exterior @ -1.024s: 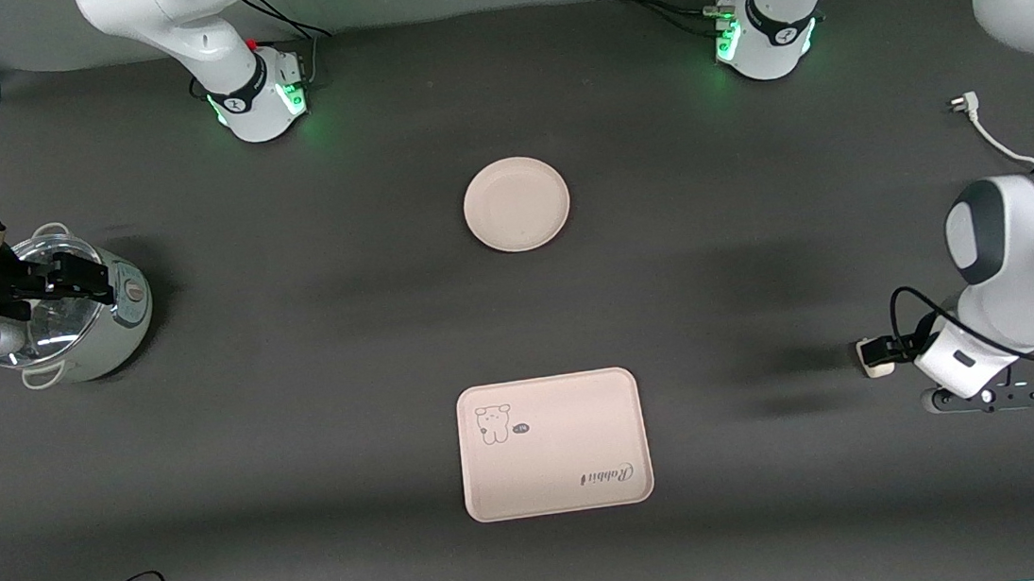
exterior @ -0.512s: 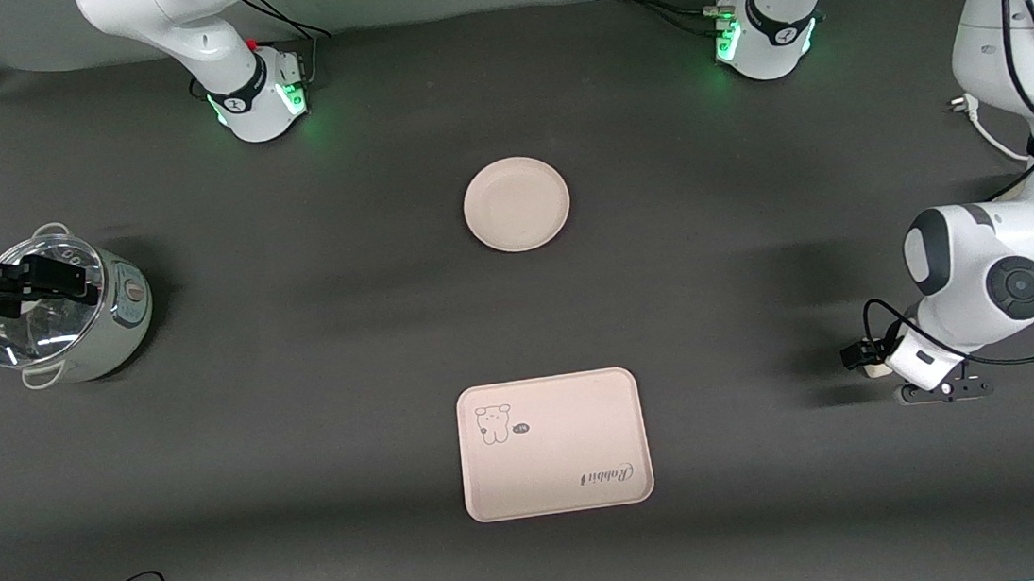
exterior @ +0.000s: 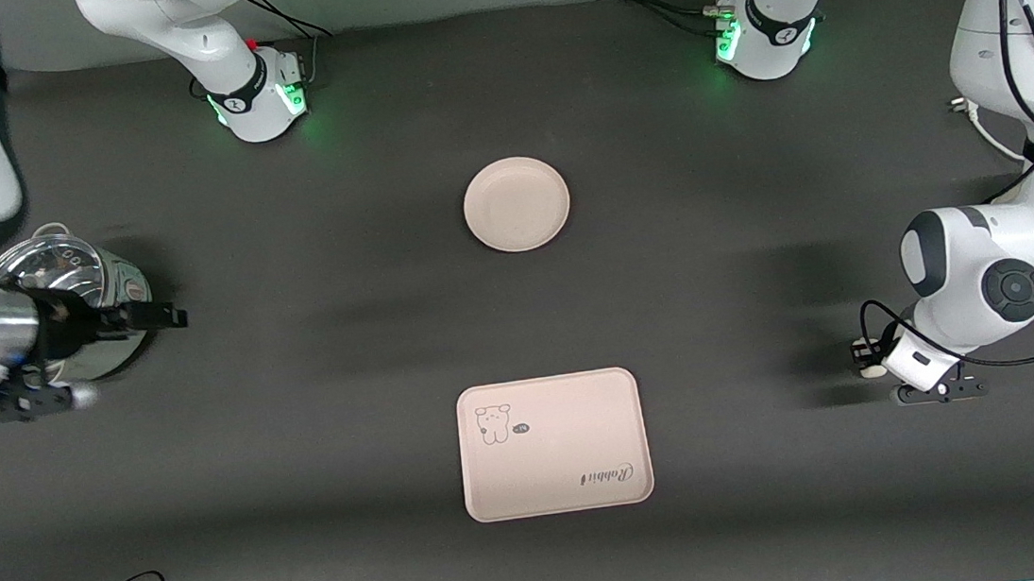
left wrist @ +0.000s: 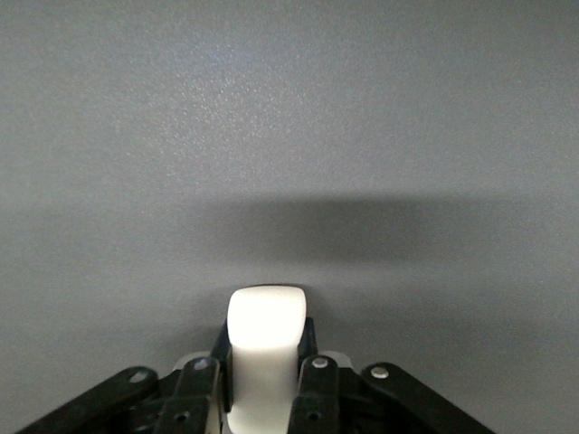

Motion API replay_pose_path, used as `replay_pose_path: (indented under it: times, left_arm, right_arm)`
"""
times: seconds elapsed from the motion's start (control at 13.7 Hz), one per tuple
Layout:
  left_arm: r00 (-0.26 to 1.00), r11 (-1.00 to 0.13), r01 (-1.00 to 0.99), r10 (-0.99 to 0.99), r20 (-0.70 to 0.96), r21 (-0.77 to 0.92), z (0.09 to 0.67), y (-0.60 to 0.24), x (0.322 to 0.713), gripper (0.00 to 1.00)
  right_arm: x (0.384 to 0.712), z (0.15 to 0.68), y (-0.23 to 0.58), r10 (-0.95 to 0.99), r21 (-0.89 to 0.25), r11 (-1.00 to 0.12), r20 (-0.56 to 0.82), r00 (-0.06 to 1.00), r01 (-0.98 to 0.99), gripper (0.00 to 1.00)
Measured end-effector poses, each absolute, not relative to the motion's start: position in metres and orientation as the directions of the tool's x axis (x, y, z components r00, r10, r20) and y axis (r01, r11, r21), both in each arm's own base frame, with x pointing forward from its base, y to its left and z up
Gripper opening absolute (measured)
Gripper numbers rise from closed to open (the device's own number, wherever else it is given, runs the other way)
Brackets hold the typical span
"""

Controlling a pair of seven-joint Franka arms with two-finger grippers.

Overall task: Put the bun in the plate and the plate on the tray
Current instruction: 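Lower the left gripper onto the white bun and close it, then carry the bun with the left gripper over the white plate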

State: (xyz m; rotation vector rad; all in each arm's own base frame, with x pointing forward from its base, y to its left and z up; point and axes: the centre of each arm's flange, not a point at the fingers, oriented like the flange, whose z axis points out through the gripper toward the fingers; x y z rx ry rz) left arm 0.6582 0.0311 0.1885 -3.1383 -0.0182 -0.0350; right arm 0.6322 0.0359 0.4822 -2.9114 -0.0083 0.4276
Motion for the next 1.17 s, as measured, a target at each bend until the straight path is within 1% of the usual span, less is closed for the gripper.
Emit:
replay_pose_path:
  times: [0.07, 0.15, 0.22, 0.37, 0.51, 0.66, 0.8, 0.88, 1.02, 1.17]
  left_arm:
    - [1.000, -1.000, 0.011, 0.011, 0.015, -0.004, 0.190, 0.031, 0.658, 0.32]
    - [1.000, -1.000, 0.010, 0.010, -0.002, -0.006, 0.194, 0.030, 0.657, 0.32]
    - [1.000, -1.000, 0.005, 0.005, -0.027, -0.008, 0.206, 0.027, 0.657, 0.36]
    - [0.997, -0.999, -0.032, -0.032, -0.076, -0.001, 0.255, -0.001, 0.655, 0.37]
    - [0.989, -0.996, -0.072, -0.078, -0.123, 0.051, 0.320, -0.057, 0.640, 0.37]
    - [0.984, -0.991, -0.080, -0.096, -0.153, 0.107, 0.372, -0.125, 0.614, 0.37]
    - [0.983, -0.990, -0.085, -0.103, -0.155, 0.116, 0.399, -0.199, 0.584, 0.37]
    - [0.980, -0.989, -0.094, -0.112, -0.162, 0.116, 0.401, -0.239, 0.566, 0.40]
    - [0.980, -0.992, -0.076, -0.093, -0.174, 0.103, 0.392, -0.326, 0.522, 0.40]
    - [0.984, -0.997, -0.006, -0.020, -0.179, 0.079, 0.375, -0.410, 0.465, 0.38]
  right_arm:
    - [0.636, 0.464, 0.040, 0.037, -0.201, -0.979, -0.309, 0.950, -0.027, 1.00]
    - [0.640, 0.448, 0.045, 0.042, -0.204, -0.979, -0.332, 0.942, -0.028, 1.00]
    - [0.642, 0.435, 0.050, 0.047, -0.203, -0.979, -0.350, 0.936, -0.027, 1.00]
    - [0.645, 0.415, 0.061, 0.060, -0.205, -0.979, -0.373, 0.926, -0.019, 1.00]
    - [0.646, 0.408, 0.068, 0.067, -0.222, -0.975, -0.379, 0.923, -0.021, 1.00]
    - [0.647, 0.409, 0.068, 0.065, -0.226, -0.974, -0.376, 0.924, -0.023, 1.00]
    - [0.648, 0.412, 0.066, 0.063, -0.226, -0.974, -0.369, 0.927, -0.024, 1.00]
    - [0.649, 0.413, 0.066, 0.063, -0.226, -0.974, -0.367, 0.928, -0.024, 1.00]
    - [0.649, 0.413, 0.066, 0.061, -0.226, -0.974, -0.367, 0.928, -0.025, 1.00]
    - [0.646, 0.407, 0.065, 0.056, -0.250, -0.967, -0.382, 0.923, -0.045, 1.00]
